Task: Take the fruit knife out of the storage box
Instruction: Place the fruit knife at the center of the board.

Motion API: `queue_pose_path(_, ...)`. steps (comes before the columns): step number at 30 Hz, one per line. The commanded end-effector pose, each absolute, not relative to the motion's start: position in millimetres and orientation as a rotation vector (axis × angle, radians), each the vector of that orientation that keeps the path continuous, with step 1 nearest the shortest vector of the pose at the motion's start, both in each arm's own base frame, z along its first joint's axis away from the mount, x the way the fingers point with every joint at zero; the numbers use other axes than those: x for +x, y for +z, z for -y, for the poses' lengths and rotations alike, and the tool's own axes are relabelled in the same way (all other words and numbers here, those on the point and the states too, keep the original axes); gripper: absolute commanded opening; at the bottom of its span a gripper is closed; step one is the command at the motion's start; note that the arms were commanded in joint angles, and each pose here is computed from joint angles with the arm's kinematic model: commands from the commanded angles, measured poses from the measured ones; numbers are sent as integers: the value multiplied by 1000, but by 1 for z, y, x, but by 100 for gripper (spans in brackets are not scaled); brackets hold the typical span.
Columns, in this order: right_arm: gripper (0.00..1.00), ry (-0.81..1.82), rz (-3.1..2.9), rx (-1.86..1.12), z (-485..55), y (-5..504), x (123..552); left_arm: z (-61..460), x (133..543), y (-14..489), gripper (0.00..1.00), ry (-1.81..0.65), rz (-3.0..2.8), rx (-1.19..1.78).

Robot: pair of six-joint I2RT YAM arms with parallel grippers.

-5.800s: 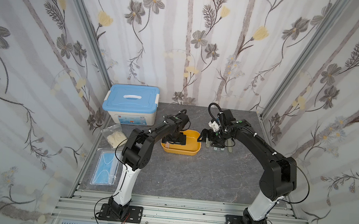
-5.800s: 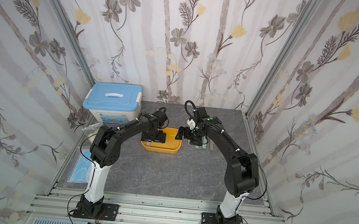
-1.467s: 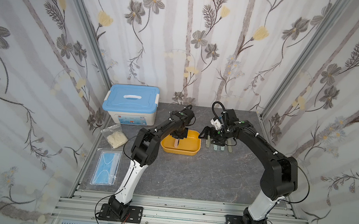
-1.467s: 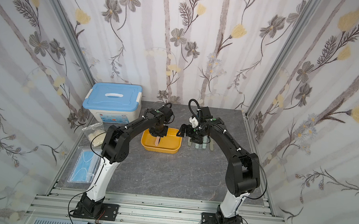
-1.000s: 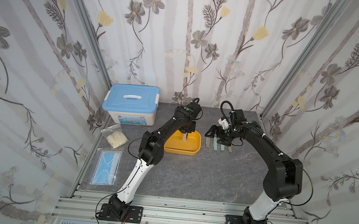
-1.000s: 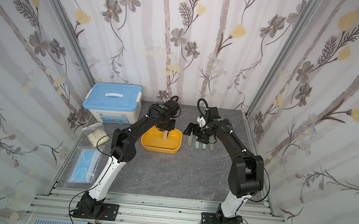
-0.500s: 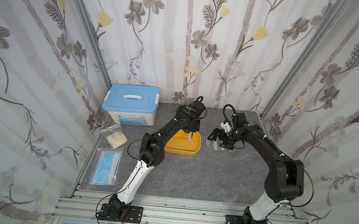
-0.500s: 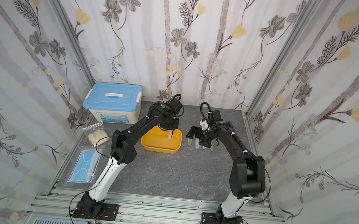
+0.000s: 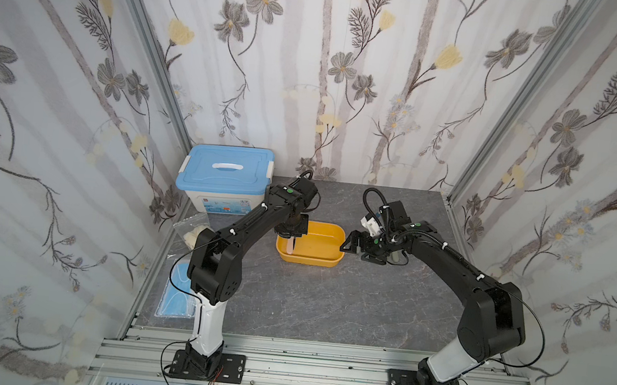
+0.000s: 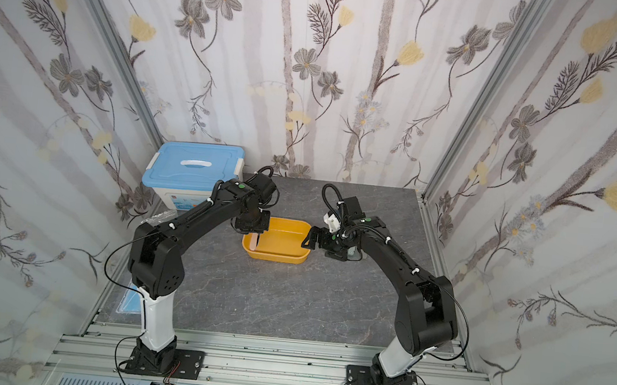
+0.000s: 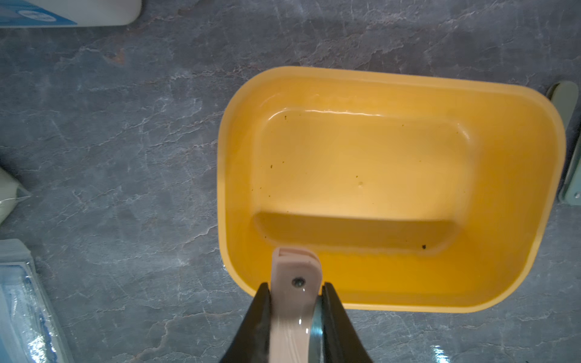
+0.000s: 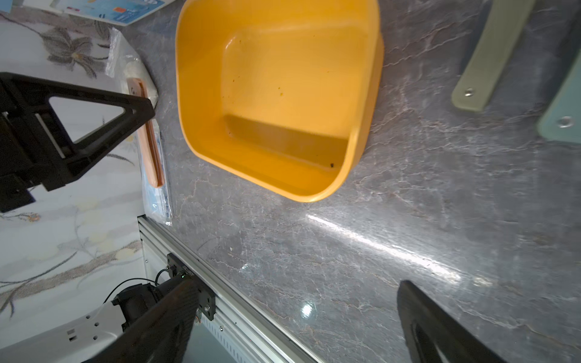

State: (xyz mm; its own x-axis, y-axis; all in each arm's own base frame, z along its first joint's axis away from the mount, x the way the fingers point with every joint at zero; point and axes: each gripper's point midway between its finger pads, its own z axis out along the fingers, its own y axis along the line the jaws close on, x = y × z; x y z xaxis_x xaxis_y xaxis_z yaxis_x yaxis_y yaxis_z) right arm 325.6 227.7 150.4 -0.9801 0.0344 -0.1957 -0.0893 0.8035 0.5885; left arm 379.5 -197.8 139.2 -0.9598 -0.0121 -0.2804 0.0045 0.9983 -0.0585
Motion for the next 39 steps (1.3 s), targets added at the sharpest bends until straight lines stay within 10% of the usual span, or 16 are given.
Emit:
queue_pose_path(1,100,977,-2742,-31,-249,158,328,175,380,142,0,-57,-2805,-49)
queue_pose_path(15,100,1005,-2727,-97,-286,165,338,115,354,57,5,-80,-2939,-223)
queue_pose_path(29,100,1023,-2701,-113,-278,176,345,108,355,43,87,7,-2960,-227)
queue_pose_path(39,100,818,-2667,-135,-230,201,352,85,335,191,100,-42,-2581,-176)
